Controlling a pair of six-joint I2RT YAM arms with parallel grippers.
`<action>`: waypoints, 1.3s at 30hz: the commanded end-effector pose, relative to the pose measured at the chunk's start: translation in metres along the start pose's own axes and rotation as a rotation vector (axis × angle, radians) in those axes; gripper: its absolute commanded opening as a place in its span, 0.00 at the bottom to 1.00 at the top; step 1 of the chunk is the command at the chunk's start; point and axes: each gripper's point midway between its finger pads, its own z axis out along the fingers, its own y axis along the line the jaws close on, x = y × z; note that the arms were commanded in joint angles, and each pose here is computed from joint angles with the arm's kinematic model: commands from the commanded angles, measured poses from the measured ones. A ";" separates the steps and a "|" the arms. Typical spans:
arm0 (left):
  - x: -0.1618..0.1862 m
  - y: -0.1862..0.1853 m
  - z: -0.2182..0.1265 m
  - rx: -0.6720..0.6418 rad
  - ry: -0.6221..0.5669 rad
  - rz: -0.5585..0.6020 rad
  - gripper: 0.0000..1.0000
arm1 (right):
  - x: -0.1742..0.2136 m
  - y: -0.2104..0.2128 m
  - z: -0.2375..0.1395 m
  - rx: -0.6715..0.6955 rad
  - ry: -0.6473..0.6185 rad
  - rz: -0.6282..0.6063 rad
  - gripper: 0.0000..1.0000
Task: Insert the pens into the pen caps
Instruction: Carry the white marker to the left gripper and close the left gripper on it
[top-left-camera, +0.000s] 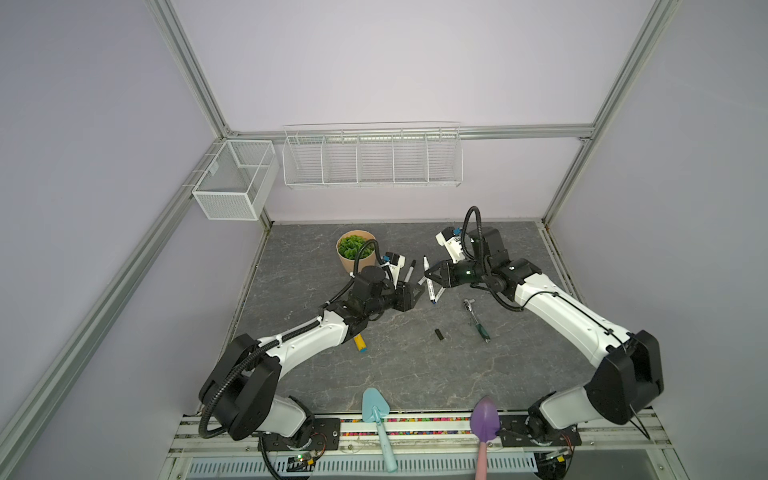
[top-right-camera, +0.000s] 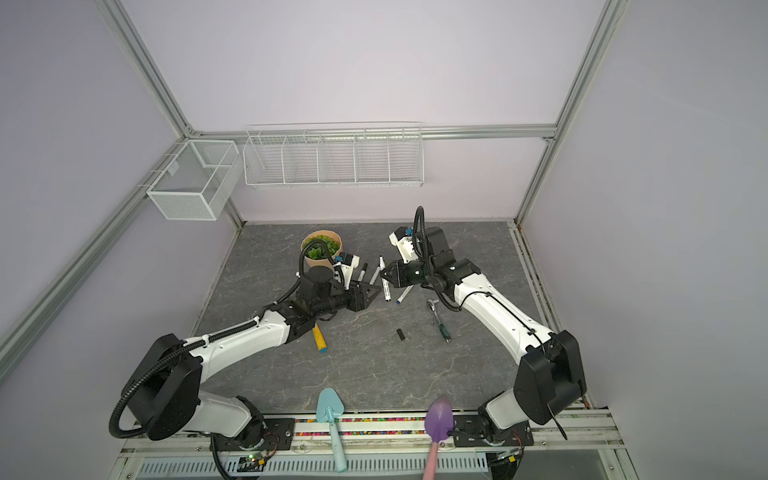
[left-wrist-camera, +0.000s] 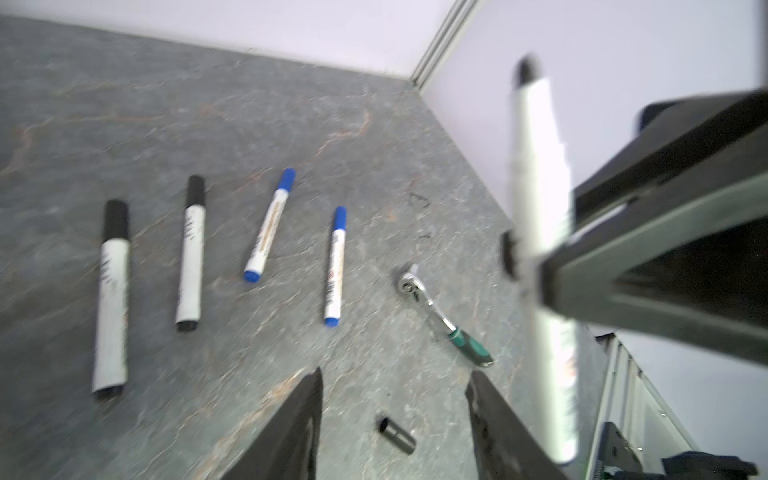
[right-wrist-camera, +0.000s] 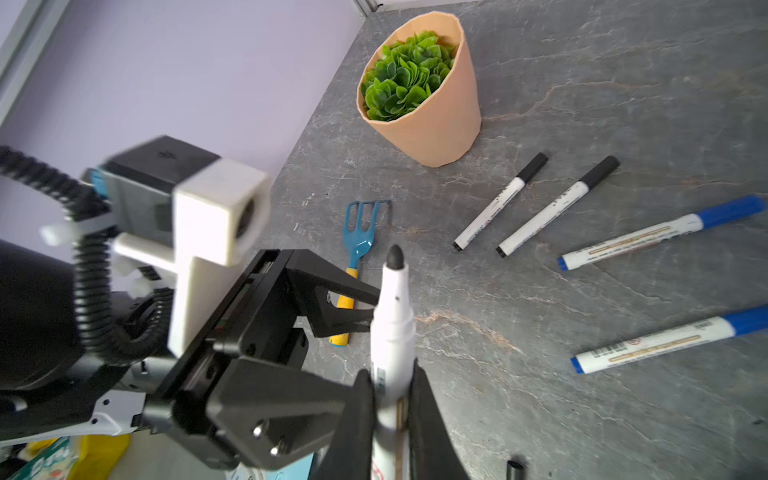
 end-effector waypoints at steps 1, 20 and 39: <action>-0.013 -0.032 0.002 0.154 -0.014 0.056 0.55 | -0.003 0.010 -0.002 -0.071 -0.009 0.028 0.07; -0.001 -0.061 -0.006 0.274 0.122 0.116 0.55 | -0.003 -0.002 -0.003 -0.027 -0.021 0.034 0.07; -0.018 -0.059 0.023 0.296 0.073 0.077 0.50 | -0.011 0.002 -0.017 -0.012 -0.069 0.024 0.07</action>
